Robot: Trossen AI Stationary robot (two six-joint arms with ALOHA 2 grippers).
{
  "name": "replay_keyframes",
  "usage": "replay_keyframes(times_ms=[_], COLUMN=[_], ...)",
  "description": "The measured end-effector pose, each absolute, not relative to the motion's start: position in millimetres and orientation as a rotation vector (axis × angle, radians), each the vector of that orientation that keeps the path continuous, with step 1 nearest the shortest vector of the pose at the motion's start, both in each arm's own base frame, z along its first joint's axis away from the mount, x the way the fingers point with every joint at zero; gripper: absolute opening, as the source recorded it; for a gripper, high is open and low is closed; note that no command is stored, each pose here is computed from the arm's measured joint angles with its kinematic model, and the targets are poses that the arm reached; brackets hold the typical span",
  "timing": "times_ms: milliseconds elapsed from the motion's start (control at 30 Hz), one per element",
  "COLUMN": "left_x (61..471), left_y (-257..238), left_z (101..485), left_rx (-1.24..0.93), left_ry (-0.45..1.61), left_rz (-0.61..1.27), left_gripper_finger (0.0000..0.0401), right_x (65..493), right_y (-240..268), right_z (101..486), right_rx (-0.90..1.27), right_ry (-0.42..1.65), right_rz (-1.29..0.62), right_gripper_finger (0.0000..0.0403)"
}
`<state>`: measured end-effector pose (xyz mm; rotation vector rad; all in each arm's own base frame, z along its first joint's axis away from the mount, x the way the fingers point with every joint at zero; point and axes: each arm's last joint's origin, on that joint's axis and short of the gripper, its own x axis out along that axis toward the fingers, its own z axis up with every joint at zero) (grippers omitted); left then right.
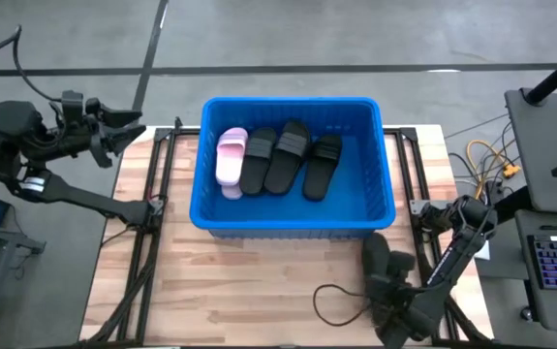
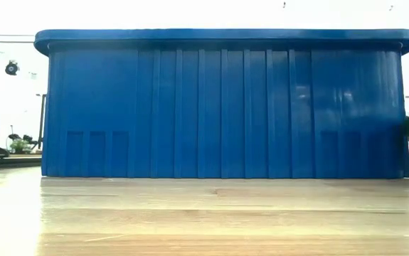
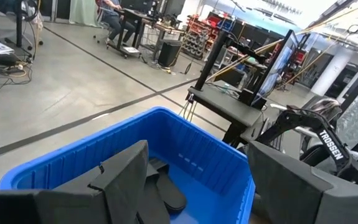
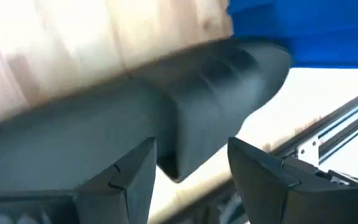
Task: Pick and place slides into bin
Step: Put the black slipper into the blue bin
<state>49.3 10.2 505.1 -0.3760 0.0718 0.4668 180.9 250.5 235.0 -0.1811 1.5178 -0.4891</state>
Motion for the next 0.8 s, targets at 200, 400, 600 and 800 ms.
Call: replay_keyframes(times_ms=[200, 400, 600, 800], left_x=[54, 54, 53, 53], left_y=[10, 10, 10, 10], left_z=[504, 504, 504, 504], left_rx=[-0.363, -0.362, -0.361, -0.361], left_ry=[0.089, 0.09, 0.092, 0.093], left_rz=[0.469, 0.469, 0.468, 0.467], left_gripper_finger=[0.026, 0.026, 0.026, 0.026], right_x=[172, 148, 124, 126], right_y=[254, 264, 263, 259], right_z=[242, 241, 221, 207], right_rx=[-0.107, -0.137, -0.255, -0.296], right_ry=[1.307, 1.176, 1.148, 1.147], right_rz=[-0.588, -0.563, -0.558, -0.535], right_gripper_finger=[0.0182, 0.017, 0.0167, 0.0167])
